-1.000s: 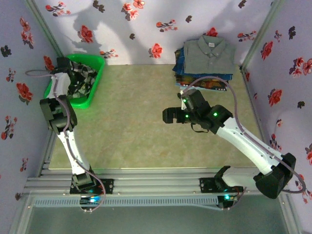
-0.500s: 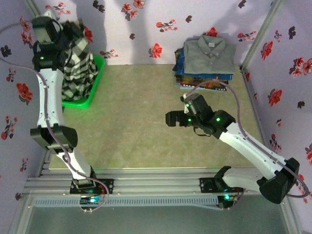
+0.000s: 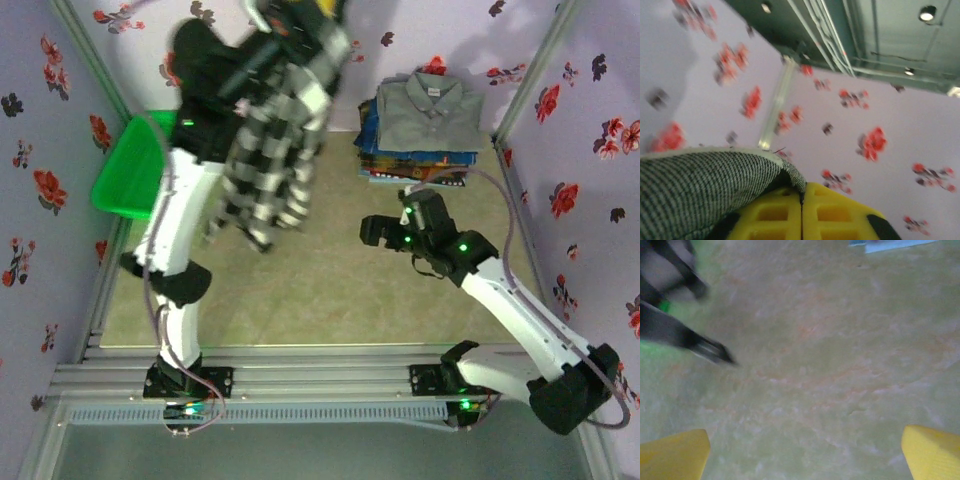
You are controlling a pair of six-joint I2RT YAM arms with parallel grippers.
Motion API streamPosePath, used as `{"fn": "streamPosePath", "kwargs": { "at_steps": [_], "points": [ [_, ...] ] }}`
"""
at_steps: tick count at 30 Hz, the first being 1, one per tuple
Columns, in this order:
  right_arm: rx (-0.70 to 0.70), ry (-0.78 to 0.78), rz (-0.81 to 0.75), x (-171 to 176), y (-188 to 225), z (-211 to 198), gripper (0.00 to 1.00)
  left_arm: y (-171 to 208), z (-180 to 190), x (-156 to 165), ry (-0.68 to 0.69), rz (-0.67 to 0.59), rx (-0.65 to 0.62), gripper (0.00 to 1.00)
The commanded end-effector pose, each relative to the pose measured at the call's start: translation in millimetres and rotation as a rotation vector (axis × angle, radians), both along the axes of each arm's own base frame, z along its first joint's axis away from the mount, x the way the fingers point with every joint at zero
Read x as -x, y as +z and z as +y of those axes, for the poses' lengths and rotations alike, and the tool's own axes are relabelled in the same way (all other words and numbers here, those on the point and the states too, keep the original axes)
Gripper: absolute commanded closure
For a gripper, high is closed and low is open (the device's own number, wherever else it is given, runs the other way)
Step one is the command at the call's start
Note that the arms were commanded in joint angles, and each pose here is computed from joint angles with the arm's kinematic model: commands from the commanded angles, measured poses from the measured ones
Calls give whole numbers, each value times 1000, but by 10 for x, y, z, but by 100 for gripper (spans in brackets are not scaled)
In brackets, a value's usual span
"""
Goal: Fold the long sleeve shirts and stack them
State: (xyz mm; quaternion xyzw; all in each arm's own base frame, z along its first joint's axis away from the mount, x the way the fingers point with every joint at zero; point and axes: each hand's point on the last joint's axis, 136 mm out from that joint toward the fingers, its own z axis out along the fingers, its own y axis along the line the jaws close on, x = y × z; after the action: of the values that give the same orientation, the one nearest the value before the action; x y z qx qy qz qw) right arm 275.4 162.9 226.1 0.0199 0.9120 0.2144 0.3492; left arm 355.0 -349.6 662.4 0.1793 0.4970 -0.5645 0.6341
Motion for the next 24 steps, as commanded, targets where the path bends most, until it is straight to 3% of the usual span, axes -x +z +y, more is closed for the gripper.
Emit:
{"fn": "streamPosePath", "kwargs": {
  "at_steps": [1, 2, 5, 8, 11, 17, 22, 24],
  "points": [
    [-41, -131, -4, -14, -20, -262, 1, -759, -805, -196, -158, 139, -56, 13],
    [-43, -157, 2, 10, -52, -339, 1, -1057, -945, -335, -173, 213, -81, 1],
    [-19, -223, 28, 130, -126, -561, 1, -1772, -930, -720, -86, 426, -153, 0],
    [42, -280, 41, 317, -144, -793, 1, -2165, -436, -880, 109, 538, -197, 0],
    [74, -292, 30, 478, -123, -925, 1, -2384, 179, -805, 253, 633, -223, 0],
    [161, -287, 81, 529, -206, -1013, 1, -3205, 892, -145, 382, 828, -528, 0],
    [304, -278, 170, 342, -343, -1156, 1, -4208, 978, 547, 267, 1119, -736, 1],
    [345, -327, 263, 307, -469, -1310, 1, -4583, 885, 867, 196, 1223, -799, 6]
  ]
}}
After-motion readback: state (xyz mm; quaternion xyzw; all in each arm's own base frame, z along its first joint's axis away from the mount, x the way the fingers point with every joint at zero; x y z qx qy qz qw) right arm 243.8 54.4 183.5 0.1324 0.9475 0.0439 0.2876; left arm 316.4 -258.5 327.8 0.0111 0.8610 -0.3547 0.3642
